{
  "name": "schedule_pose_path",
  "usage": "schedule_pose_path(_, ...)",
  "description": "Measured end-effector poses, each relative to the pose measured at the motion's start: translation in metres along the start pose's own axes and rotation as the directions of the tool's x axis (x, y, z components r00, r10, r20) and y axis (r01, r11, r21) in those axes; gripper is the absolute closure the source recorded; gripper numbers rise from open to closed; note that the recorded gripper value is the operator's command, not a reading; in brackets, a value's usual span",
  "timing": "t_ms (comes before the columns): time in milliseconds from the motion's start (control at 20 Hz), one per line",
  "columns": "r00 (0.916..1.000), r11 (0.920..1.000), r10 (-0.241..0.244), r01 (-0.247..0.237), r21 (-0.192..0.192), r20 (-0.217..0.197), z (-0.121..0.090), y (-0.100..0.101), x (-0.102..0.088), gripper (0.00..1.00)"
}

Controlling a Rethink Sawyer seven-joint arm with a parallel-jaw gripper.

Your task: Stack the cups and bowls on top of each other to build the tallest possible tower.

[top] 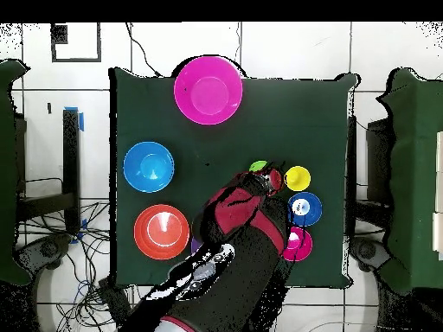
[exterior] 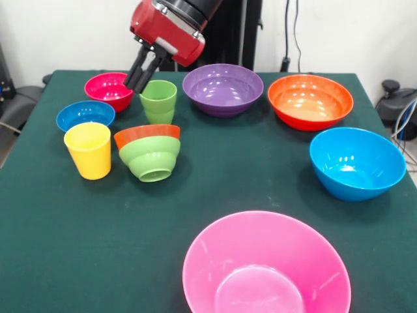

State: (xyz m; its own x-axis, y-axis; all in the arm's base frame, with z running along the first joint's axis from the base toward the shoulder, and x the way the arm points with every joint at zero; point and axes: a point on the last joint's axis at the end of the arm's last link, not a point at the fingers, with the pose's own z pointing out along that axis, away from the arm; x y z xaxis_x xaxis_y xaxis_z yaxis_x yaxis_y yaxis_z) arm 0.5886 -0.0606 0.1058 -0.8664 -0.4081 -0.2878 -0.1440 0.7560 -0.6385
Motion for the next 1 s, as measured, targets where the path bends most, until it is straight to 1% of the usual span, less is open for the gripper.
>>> schedule_pose_path(50,1.0,1.0,0.003,-0.003,-0.001,0.001,0.0,-0.001,0.0,1.0)
schedule_pose_path(100,0.9997,0.9997,0.023,-0.023,-0.01,0.005,0.002,-0.004,-0.002,1.0)
schedule_pose_path(250,0.9992,0.999,0.039,-0.039,-0.021,0.007,0.005,-0.003,-0.004,1.0)
schedule_pose_path(350,0.999,0.9987,0.044,-0.044,-0.026,0.008,0.006,-0.003,-0.004,1.0)
schedule_pose_path(500,0.9992,0.9988,0.039,-0.039,-0.029,0.007,0.006,0.001,-0.004,1.0)
schedule_pose_path(700,0.9999,0.9992,0.015,-0.015,-0.037,0.005,0.006,0.014,-0.003,1.0)
schedule_pose_path(1000,0.999,0.9972,-0.044,0.044,-0.06,-0.006,0.007,0.047,0.003,1.0)
